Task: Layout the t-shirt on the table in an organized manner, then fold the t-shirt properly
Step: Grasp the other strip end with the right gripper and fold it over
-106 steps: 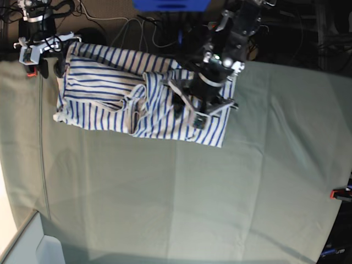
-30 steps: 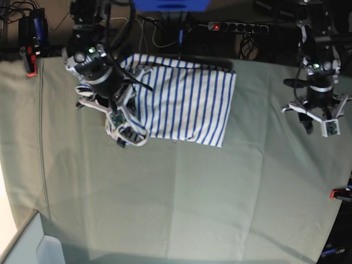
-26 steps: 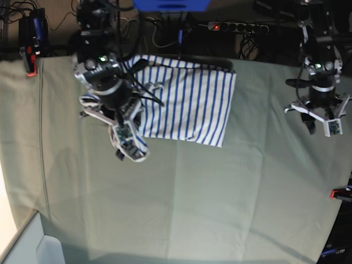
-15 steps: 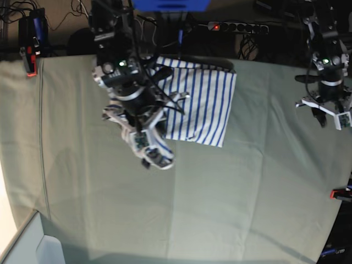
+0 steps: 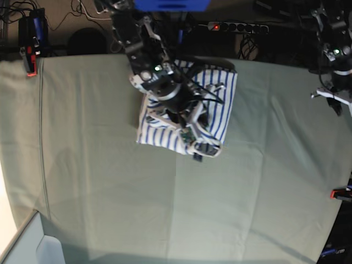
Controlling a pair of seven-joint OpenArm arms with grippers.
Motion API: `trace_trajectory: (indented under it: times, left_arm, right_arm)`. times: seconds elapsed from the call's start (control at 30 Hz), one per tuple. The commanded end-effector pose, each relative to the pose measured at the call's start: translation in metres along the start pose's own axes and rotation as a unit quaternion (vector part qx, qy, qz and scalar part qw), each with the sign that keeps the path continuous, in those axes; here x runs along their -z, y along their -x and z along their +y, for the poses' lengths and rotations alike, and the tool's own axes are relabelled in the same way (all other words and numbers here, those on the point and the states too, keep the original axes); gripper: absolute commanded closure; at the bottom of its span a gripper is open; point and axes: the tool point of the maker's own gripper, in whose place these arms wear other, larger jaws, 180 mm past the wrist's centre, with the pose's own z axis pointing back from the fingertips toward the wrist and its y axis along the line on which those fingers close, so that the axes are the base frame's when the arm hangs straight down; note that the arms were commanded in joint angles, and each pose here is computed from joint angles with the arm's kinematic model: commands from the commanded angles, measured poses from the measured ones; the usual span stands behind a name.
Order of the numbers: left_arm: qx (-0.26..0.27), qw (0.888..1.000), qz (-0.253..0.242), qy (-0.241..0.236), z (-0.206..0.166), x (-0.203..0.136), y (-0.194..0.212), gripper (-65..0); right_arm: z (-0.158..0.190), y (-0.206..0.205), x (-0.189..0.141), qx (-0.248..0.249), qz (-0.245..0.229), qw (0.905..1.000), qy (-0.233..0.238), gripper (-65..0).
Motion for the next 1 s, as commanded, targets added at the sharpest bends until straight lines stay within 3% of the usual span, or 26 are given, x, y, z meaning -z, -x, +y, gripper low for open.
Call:
trace_trajectory:
  times: [0.0,0.17,0.57,0.7,0.97]
  left_arm:
    - [0.005,1.0,-0.027,-0.008,0.007,0.0,-0.015,-25.8]
    - [0.006,0.999,-0.02,-0.026,0.022,-0.004,-0.009,-25.8]
    - [0.003,0.999,-0.018,-0.026,0.021,-0.004,-0.007,-25.8]
    - [0.003,0.999,-0.018,-0.026,0.021,-0.004,-0.007,-25.8]
    - [0.004,0.999,-0.02,-0.026,0.021,-0.005,-0.008,-25.8]
  right_arm:
    - [0.004,-0.018,0.003,0.001,-0.027,0.9996,-0.005,0.0]
    - [0.019,-0.01,0.01,-0.013,-0.013,0.9995,-0.024,0.0]
    - [0.016,-0.026,0.018,-0.03,-0.024,0.9989,-0.025,0.0]
    - [0.035,-0.026,0.018,-0.045,-0.024,0.9976,-0.047,-0.5]
    - [0.065,-0.02,0.016,-0.068,-0.02,0.9943,-0.081,-25.6]
